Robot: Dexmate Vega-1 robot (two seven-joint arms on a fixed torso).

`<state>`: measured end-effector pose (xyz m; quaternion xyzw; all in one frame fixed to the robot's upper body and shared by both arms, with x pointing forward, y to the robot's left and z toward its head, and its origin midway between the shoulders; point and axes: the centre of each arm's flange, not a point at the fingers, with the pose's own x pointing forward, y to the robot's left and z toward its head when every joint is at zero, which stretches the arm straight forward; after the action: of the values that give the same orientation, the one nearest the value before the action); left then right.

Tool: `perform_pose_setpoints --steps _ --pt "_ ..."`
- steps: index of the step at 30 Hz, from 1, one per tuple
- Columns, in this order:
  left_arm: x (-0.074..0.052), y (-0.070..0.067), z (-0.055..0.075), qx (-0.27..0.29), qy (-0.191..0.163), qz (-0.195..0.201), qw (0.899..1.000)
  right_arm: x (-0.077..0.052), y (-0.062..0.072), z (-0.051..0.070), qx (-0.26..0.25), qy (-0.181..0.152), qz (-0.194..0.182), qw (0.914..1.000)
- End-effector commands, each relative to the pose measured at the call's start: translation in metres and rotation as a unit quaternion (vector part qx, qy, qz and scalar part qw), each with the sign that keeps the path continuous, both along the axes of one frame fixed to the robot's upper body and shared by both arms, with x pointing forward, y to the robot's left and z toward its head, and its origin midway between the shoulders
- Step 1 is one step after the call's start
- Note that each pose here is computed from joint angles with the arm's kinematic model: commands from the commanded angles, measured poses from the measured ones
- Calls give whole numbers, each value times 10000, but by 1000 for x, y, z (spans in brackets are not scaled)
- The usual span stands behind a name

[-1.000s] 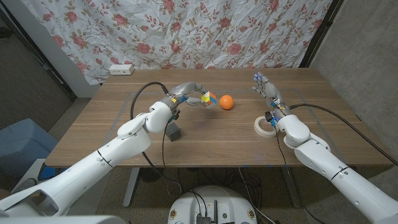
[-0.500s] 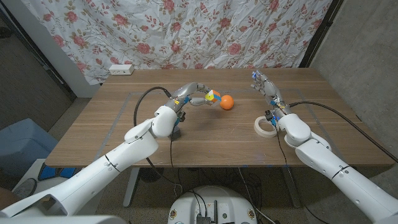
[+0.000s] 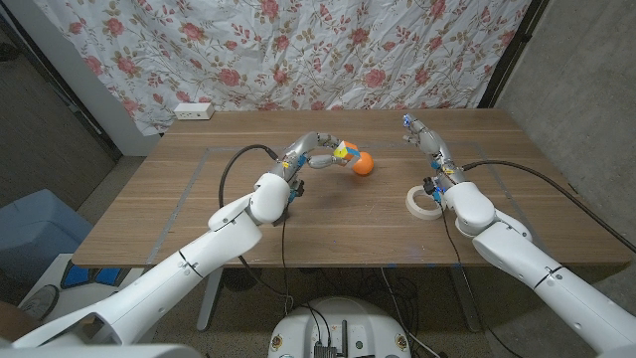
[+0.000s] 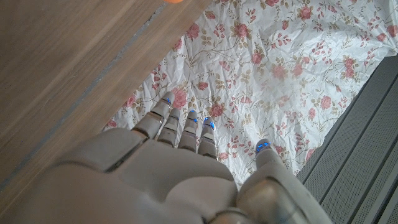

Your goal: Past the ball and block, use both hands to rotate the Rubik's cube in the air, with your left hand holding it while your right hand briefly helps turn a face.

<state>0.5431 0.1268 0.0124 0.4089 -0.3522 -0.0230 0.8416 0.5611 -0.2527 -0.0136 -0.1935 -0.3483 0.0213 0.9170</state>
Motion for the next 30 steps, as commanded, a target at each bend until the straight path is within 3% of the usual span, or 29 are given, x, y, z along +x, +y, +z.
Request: perform_pose_setpoints --steps 1,12,25,30 --pt "8 -1 -6 -764 243 -447 9958 -16 8 4 -573 -156 -610 9964" --pt "11 -2 -12 -1211 349 -614 9901 -29 13 3 -948 -267 -969 9904" --pt "14 -7 -14 -1517 456 -792 9842 -38 22 6 -1532 -498 -1378 9773" --pt "14 -8 -16 -1668 471 -810 9815 -41 27 7 -1811 -630 -1587 9685"
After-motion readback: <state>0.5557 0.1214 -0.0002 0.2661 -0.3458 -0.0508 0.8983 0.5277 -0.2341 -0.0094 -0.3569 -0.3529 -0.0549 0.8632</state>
